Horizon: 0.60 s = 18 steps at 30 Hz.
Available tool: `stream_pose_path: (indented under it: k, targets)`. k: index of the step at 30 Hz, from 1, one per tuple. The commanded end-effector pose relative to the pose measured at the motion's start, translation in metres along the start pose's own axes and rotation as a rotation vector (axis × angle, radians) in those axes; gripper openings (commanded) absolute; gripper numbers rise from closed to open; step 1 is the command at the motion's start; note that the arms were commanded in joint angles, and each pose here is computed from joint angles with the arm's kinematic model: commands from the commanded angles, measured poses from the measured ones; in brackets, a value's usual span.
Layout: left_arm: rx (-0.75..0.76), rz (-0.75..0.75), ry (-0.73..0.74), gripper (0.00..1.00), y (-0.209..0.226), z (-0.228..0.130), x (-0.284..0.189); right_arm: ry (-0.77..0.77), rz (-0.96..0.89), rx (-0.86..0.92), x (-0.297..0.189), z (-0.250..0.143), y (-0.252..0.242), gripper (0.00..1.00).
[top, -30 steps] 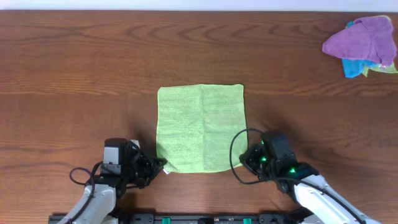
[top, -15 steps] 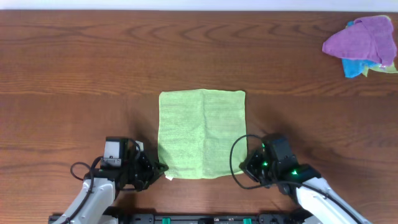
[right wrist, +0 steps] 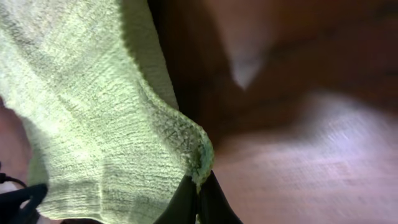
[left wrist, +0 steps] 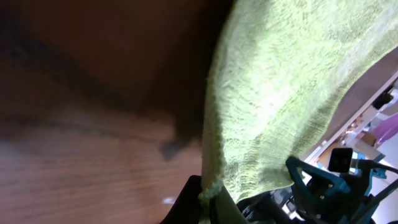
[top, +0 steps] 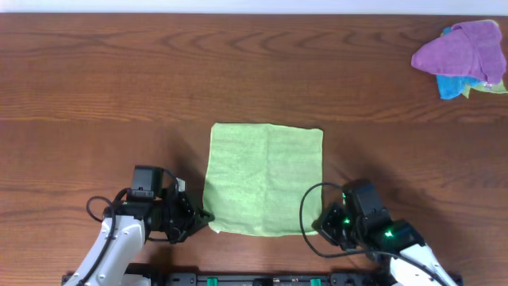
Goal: Fold the cloth
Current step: 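Lift the near edge with both grippers and fold it away over the cloth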
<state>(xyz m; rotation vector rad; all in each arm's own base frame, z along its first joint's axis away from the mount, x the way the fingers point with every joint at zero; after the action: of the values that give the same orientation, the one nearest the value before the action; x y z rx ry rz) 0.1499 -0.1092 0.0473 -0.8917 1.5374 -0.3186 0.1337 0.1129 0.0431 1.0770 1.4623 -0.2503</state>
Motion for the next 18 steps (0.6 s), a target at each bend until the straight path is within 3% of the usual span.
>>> stream_pose_path:
  k: [1,10,18]
  targets:
    - [0.045,-0.012,-0.009,0.06,-0.011,0.003,-0.007,0.004,0.029,-0.045,-0.01,-0.003,0.014,0.01]
    - [0.057,-0.026,-0.048,0.06,-0.027,0.005,-0.023,-0.056,0.088,-0.101,-0.036,0.001,0.047,0.01]
    - [0.083,-0.067,-0.166,0.06,-0.047,0.032,-0.032,-0.141,0.116,-0.118,-0.04,0.013,0.061,0.01]
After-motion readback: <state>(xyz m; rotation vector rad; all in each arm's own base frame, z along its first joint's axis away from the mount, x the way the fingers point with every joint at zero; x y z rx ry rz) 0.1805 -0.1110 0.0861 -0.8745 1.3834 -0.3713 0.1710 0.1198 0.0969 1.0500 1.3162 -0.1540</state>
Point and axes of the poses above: each gripper's point midway between its finger pads, its own x axis out along the fingers, its own y axis along the line the jaws close on, z = x × y, the point moved 3 cm from there along -x, back along the fingers, and after that the axes turned 14 degrees about x, right-handed, at the moved point
